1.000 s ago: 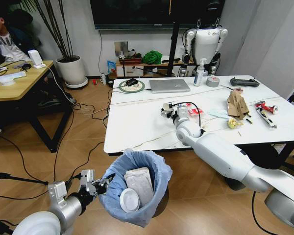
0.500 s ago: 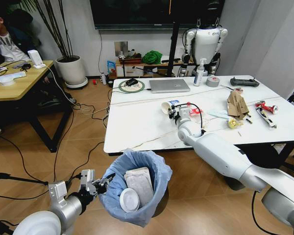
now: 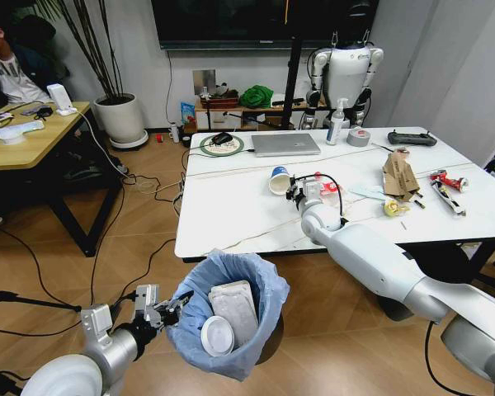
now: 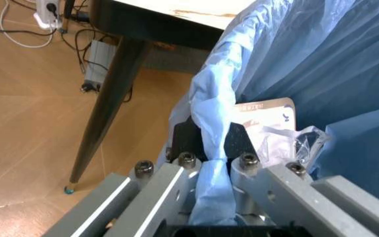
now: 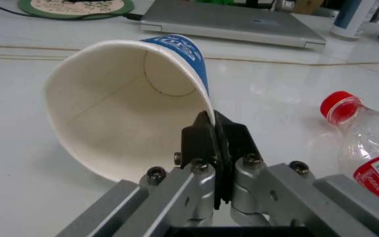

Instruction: Pick up the trash bin and place the trash from the table into it.

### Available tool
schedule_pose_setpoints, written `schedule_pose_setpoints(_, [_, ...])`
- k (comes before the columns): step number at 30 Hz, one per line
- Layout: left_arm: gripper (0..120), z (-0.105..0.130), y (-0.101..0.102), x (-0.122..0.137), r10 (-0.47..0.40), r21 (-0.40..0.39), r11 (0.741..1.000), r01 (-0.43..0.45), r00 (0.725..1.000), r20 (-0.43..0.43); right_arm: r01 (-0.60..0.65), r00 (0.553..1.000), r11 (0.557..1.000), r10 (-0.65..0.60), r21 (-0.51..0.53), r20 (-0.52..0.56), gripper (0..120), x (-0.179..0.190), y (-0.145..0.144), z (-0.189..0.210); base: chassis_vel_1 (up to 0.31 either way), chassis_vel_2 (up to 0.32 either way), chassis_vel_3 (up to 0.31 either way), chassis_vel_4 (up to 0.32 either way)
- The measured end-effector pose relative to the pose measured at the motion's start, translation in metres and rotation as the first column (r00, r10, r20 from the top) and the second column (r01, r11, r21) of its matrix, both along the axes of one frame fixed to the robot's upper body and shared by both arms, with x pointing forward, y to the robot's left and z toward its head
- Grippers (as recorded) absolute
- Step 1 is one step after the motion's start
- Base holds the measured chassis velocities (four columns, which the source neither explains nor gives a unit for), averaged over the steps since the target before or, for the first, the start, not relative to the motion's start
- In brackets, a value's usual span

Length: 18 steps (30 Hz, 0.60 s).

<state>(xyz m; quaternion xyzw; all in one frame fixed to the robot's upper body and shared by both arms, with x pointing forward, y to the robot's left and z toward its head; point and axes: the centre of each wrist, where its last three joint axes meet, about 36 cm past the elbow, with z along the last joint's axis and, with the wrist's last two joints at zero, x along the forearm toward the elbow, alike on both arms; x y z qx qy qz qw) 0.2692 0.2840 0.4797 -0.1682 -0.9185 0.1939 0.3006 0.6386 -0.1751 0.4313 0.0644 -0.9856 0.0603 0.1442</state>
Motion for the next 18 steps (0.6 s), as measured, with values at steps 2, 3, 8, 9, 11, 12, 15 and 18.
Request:
schedule_pose_setpoints(2, [0, 0.001, 0.000, 0.000, 0.000, -0.002, 1.000, 0.000, 1.000, 0.001, -0.026, 1.000, 0.999, 0.026, 0.019, 0.006, 0, 0.000, -0.005, 0.001, 0.000, 0.000, 0.000, 0.000])
schedule_pose_setpoints(3, [0, 0.001, 0.000, 0.000, 0.000, -0.002, 1.000, 0.000, 1.000, 0.001, -0.026, 1.000, 0.999, 0.026, 0.019, 0.006, 0, 0.000, -0.005, 0.001, 0.000, 0.000, 0.000, 0.000])
schedule_pose_setpoints(8, [0, 0.001, -0.001, -0.001, -0.001, -0.006, 1.000, 0.001, 1.000, 0.001, -0.146, 0.988, 0.980, 0.138, 0.134, 0.070, 0, -0.008, -0.023, 0.030, 0.000, 0.000, 0.000, 0.000])
schedule_pose_setpoints(9, [0, 0.001, -0.002, -0.001, -0.002, -0.007, 1.000, 0.002, 1.000, 0.000, -0.211, 0.975, 0.961, 0.194, 0.181, 0.108, 0, -0.013, -0.027, 0.049, 0.000, 0.000, 0.000, 0.000])
schedule_pose_setpoints(11, [0, 0.001, -0.002, 0.000, -0.002, -0.008, 1.000, 0.002, 1.000, 0.001, -0.309, 0.947, 0.926, 0.279, 0.218, 0.160, 0, -0.022, -0.031, 0.066, 0.000, 0.000, 0.000, 0.000])
schedule_pose_setpoints(12, [0, 0.001, -0.002, 0.000, -0.003, -0.009, 1.000, 0.003, 1.000, 0.001, -0.361, 0.928, 0.904, 0.324, 0.229, 0.185, 0, -0.027, -0.032, 0.074, 0.000, 0.000, 0.000, 0.000])
schedule_pose_setpoints(15, [0, 0.000, -0.001, 0.002, -0.002, -0.011, 1.000, 0.002, 1.000, 0.001, -0.584, 0.809, 0.765, 0.521, 0.273, 0.272, 0, -0.063, -0.029, 0.109, 0.000, 0.000, 0.000, 0.000])
schedule_pose_setpoints(18, [0, 0.000, -0.001, 0.002, -0.001, -0.011, 1.000, 0.001, 1.000, 0.000, -0.699, 0.714, 0.655, 0.624, 0.286, 0.316, 0, -0.088, -0.026, 0.129, 0.000, 0.000, 0.000, 0.000])
